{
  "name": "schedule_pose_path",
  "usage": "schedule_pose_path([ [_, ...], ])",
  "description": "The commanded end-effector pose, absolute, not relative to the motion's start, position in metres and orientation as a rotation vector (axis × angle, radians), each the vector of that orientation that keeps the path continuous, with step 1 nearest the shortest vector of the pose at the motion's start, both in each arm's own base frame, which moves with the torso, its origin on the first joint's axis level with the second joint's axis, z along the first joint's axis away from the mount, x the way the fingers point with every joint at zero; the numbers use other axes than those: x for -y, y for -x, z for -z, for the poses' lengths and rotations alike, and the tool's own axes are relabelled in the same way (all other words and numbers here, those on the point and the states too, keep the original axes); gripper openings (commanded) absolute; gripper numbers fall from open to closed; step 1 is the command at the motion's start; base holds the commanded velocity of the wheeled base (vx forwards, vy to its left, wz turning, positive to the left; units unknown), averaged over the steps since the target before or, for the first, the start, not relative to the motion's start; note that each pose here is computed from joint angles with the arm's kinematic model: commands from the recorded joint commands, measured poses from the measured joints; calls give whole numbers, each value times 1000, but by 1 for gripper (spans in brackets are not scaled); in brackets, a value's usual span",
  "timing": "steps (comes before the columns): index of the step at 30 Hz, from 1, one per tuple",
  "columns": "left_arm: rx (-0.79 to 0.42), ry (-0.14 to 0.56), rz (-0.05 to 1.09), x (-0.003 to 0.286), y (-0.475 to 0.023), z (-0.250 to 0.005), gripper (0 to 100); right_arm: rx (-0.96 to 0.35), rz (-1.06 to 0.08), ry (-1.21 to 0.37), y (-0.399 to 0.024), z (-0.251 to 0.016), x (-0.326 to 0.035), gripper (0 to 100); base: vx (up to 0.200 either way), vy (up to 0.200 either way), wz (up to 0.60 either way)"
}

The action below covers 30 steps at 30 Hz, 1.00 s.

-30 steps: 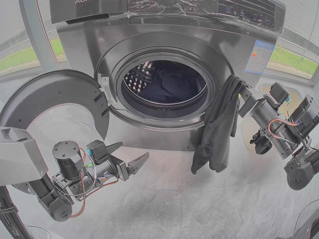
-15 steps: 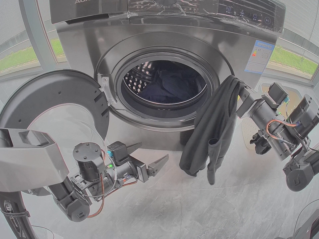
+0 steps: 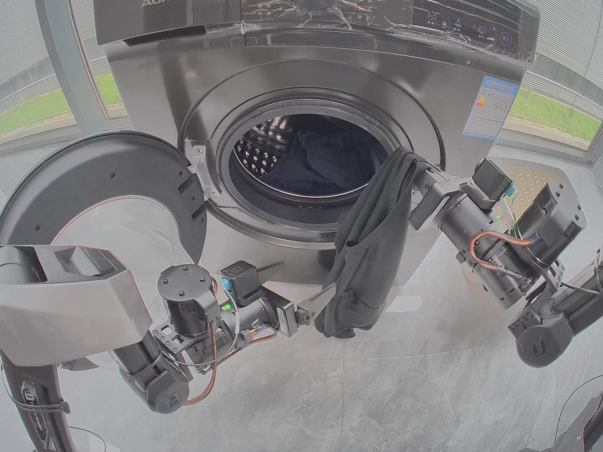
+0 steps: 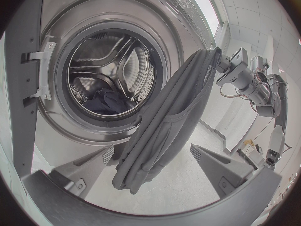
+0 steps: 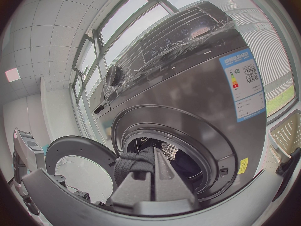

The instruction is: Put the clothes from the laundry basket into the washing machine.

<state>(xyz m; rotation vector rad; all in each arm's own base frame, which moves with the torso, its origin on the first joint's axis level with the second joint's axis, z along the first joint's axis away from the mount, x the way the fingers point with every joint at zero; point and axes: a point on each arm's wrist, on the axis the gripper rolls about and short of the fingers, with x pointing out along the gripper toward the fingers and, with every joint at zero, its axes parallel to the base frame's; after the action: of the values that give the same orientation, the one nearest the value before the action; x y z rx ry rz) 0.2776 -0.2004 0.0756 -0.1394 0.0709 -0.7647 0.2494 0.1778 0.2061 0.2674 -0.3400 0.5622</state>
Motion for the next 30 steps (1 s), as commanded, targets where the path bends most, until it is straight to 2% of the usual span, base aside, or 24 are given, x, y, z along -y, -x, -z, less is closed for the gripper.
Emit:
schedule_pose_path([
  [1, -59, 144, 773, 208, -285, -72, 100, 326, -570, -264, -252, -201, -183, 0, 0, 0, 0],
  [16, -51, 155, 865, 240, -309, -46, 100, 307, -553, -288, -254, -197, -188, 0, 0, 0, 0],
  [30, -15, 137, 885, 268, -323, -24, 100, 310, -552, -294, -253, -199, -187, 0, 0, 0, 0],
])
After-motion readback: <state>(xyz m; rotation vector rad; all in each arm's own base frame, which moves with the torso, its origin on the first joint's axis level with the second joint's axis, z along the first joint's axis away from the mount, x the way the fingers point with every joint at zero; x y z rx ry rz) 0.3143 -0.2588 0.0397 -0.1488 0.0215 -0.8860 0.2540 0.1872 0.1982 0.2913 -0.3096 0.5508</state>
